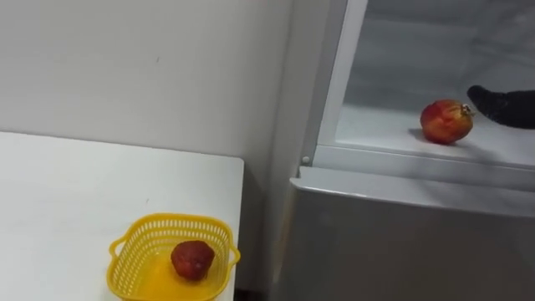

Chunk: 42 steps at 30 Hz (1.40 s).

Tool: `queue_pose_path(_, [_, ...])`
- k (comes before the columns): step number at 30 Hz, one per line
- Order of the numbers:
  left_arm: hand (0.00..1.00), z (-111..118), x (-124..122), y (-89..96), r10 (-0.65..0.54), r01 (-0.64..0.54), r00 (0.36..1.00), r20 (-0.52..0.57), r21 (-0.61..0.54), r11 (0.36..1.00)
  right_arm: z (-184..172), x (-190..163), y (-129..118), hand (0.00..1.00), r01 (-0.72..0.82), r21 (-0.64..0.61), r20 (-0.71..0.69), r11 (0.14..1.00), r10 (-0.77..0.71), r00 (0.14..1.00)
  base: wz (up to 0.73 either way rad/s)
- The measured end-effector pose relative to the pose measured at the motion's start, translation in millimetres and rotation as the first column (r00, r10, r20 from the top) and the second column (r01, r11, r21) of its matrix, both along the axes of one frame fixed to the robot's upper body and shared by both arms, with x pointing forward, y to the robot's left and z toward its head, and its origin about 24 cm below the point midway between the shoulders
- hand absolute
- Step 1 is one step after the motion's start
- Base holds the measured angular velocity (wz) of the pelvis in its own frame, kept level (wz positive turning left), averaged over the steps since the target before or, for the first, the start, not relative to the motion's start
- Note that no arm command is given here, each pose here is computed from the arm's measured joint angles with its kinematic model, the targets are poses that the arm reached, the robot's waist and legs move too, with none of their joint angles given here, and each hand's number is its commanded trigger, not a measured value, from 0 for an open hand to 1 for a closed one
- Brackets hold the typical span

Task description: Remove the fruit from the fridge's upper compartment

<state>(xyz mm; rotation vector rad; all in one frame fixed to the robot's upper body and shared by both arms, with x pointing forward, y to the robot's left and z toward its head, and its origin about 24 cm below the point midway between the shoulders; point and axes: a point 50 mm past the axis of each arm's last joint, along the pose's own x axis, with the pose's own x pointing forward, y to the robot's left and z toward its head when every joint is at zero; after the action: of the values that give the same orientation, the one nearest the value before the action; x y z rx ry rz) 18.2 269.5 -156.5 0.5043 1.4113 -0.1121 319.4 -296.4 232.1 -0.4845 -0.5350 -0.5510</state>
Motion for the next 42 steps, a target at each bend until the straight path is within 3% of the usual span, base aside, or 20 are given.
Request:
queue_pose_path(20, [0.00,2.3,-8.8,7.3,0.009,-0.008,1.000,-0.027,0.030,1.000,-25.4,23.2,-10.8,0.00,-0.053,0.093,-0.214,0.994,0.072,0.974,0.01])
queue_pose_path(42, [0.00,4.7,-16.1,13.7,0.016,-0.013,0.998,-0.052,0.053,0.999,-15.1,26.9,-8.1,0.00,-0.074,0.110,-0.197,0.991,0.095,0.976,0.02])
